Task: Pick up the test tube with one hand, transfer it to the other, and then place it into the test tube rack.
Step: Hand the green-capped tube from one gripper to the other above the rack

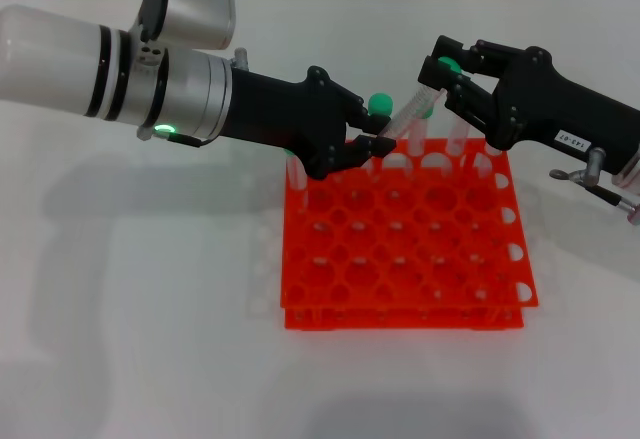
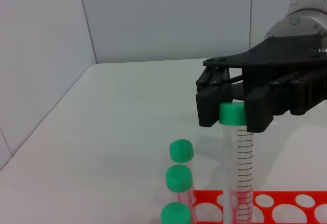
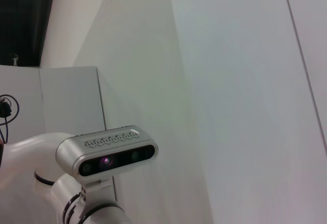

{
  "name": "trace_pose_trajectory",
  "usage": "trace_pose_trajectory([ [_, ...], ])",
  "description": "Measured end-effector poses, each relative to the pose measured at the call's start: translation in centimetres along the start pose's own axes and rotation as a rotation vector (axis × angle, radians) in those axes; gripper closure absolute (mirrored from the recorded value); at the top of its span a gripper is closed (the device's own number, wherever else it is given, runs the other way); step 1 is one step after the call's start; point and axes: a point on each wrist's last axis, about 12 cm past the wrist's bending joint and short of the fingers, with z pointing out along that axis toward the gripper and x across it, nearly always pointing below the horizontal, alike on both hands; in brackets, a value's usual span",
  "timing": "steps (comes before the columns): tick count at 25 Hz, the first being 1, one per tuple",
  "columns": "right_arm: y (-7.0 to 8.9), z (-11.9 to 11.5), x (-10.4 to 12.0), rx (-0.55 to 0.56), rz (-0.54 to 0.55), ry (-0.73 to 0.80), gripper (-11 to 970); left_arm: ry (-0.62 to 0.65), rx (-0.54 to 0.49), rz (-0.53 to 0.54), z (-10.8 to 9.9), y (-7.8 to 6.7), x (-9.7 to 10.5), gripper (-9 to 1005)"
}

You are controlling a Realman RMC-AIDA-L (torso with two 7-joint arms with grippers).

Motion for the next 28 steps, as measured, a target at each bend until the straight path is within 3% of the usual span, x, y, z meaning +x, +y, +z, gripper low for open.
trace_pose_trajectory([
  [21, -0.1, -0.1, -0.1, 0.007, 0.002, -0.007, 710, -0.041, -0.013, -0.049, -0.5, -0.4, -0.2, 688],
  [27, 0.0, -0.3, -0.2, 0.001, 0.003, -0.011, 710, -0.007, -0.024, -0.09, -1.3, -0.8, -0.8, 492],
  [28, 0.0, -0.4, -0.2, -0.001, 0.003, -0.011, 710, 0.015, -0.052, -0.148, -2.5, -1.2, -1.1, 459],
])
